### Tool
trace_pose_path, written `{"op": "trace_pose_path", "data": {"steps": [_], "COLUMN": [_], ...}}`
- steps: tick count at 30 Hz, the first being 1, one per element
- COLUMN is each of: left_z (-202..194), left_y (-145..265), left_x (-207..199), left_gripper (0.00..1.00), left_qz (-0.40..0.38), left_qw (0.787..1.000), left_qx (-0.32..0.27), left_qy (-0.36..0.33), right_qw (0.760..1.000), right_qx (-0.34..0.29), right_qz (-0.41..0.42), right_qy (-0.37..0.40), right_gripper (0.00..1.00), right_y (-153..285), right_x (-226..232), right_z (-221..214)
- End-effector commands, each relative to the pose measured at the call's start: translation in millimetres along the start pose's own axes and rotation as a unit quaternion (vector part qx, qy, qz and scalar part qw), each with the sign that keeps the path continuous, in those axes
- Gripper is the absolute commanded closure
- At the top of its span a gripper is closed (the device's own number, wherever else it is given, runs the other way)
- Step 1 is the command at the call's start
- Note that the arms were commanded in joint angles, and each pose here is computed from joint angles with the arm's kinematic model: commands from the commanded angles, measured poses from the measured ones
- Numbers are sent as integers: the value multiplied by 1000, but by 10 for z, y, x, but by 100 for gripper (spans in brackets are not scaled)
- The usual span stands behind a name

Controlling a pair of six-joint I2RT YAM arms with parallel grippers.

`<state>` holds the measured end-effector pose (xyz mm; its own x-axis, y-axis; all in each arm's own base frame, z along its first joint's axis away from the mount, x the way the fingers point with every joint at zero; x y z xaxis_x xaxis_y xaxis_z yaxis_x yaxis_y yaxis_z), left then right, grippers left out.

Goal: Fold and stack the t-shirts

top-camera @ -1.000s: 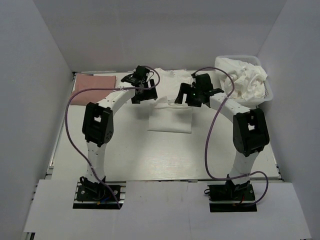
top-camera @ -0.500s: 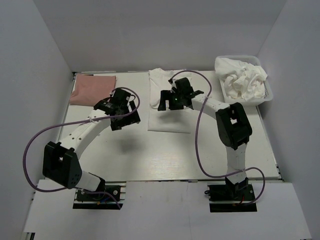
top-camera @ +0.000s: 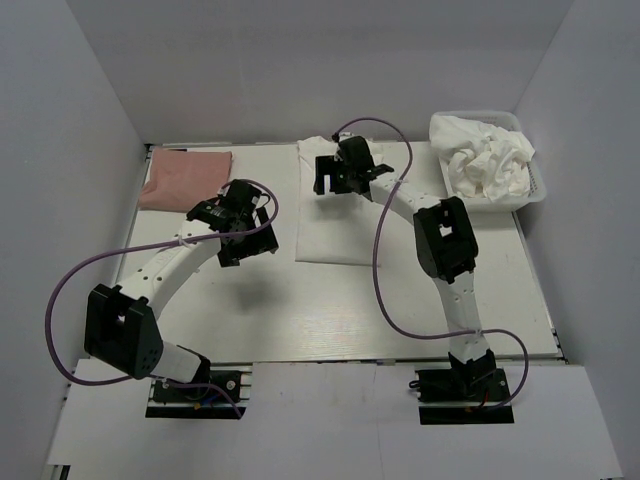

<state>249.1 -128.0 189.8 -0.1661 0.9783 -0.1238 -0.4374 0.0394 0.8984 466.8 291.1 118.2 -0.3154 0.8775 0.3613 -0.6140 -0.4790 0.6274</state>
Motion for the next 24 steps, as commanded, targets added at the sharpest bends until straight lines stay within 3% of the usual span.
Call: {"op": "trace_pose_path", "data": {"steps": [1, 6, 7, 9, 12, 14, 17, 20, 24], "left_z": [113, 132, 123, 108, 134, 107, 111, 138, 76], "left_y": [154, 15, -35, -157, -299, -426, -654, -793, -1012], "left_x": [-68, -147, -209, -297, -484, -585, -676, -731, -786], "left_gripper": [1, 1, 1, 1, 1, 1, 1, 11, 28], "left_qz": [-27, -41, -54, -68, -126, -158, -174, -177, -190], "left_qw": [999, 999, 998, 997, 991, 985, 982, 981, 977], "left_qx": [-29, -16, -16, -3, 11, 33, 42, 47, 70], "left_qy": [1, -12, -21, -33, -43, -53, -59, -65, -65], "right_qw": [994, 993, 997, 994, 995, 996, 993, 987, 982], "right_qx": [-102, -112, -66, -98, -41, -27, 41, 97, 131], "right_qz": [-43, -32, -41, -34, -56, -15, -8, -18, 0], "right_qy": [-6, -15, -21, -30, -73, -85, -109, -129, -135], "right_gripper": [10, 10, 10, 10, 10, 10, 10, 10, 10], "right_y": [57, 636, 611, 1106, 1440, 1636, 1787, 1801, 1683], "right_x": [-63, -7, -135, -51, -292, -251, -364, -508, -601], "right_z": [570, 723, 356, 454, -278, -436, -918, -1312, -1498]}}
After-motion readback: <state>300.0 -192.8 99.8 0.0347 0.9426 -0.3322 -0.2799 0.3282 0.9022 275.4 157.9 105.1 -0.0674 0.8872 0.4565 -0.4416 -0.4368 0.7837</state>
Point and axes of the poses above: each gripper's point midway between its finger pads, its own y axis back along the fingers, its own x axis along the line the jaws close on, z = x × y, the point moved 7 cm from there along y, back along the fingers, and after that the axes turned 6 degrees about -y, right-handed, at the moved point
